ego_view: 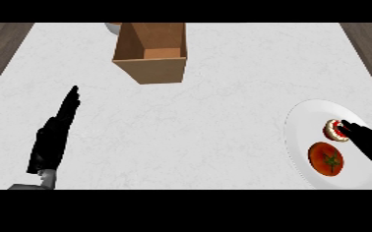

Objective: Pick the tomato from the plate and place it in the cardboard box

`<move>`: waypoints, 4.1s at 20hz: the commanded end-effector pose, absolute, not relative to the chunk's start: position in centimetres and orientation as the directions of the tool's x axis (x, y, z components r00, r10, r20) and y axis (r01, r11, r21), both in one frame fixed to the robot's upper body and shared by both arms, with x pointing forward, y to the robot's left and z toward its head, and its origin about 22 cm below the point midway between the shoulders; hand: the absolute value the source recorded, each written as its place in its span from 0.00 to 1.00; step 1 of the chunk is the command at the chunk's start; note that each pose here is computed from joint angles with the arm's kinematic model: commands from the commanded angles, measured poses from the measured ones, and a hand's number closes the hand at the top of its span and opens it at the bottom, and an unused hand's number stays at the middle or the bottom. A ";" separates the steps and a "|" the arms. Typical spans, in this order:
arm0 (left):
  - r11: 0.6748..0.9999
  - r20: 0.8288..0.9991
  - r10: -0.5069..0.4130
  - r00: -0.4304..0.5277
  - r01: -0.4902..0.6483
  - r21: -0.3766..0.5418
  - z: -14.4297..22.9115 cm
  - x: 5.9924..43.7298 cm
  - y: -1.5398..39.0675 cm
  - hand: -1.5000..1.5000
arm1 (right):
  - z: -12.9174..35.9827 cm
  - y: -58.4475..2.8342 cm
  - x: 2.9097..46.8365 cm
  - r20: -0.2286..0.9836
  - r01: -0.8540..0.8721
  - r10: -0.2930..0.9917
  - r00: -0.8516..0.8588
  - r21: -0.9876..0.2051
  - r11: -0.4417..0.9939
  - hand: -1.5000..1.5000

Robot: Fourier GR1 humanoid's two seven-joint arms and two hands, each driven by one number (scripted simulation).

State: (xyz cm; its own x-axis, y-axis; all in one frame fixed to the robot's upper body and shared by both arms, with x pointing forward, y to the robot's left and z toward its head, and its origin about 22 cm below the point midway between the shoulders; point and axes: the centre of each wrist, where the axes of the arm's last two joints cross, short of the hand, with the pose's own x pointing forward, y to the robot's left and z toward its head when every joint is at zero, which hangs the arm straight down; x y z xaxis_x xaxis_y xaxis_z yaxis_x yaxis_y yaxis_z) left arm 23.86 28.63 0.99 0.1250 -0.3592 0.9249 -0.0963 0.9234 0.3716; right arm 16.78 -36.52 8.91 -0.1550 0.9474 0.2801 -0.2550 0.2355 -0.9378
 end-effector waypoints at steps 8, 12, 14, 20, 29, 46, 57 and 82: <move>0.924 0.925 -0.360 0.124 -0.087 0.372 0.9 23.5 28.1 0.50 | 6.4 -36.7 16.6 0.244 -0.264 0.965 -0.100 -0.941 0.211 0.00; 0.928 0.928 -0.354 0.113 -0.081 0.364 -0.3 23.6 29.7 0.50 | 4.1 -37.3 18.2 0.263 -0.260 0.960 -0.102 -0.938 0.229 0.00; 0.932 0.932 -0.340 0.127 -0.088 0.352 0.1 24.4 28.0 0.50 | 5.6 -36.9 17.2 0.255 -0.273 0.959 -0.121 -0.938 0.214 0.00; 0.923 0.925 -0.359 0.122 -0.098 0.371 0.8 23.7 28.6 0.50 | 3.7 -34.2 17.7 0.271 -0.267 0.956 -0.112 -0.935 0.233 0.00; 0.927 0.929 -0.345 0.134 -0.106 0.360 -0.1 22.6 29.1 0.50 | 4.0 -33.1 18.7 0.266 -0.243 0.957 -0.114 -0.942 0.233 0.00; 0.926 0.930 -0.349 0.117 -0.108 0.361 1.4 23.4 29.4 0.50 | 1.3 -34.8 21.0 0.155 -0.096 0.978 -0.140 -0.985 0.143 1.00; 0.924 0.927 -0.352 0.128 -0.107 0.366 1.0 23.9 28.9 0.50 | -0.9 -27.1 18.7 0.206 -0.072 0.903 0.378 -0.965 0.251 1.00; 0.927 0.927 -0.358 0.111 -0.080 0.367 1.5 25.1 28.5 0.50 | 18.7 -3.0 24.0 0.555 0.438 0.819 0.144 -0.778 0.450 1.00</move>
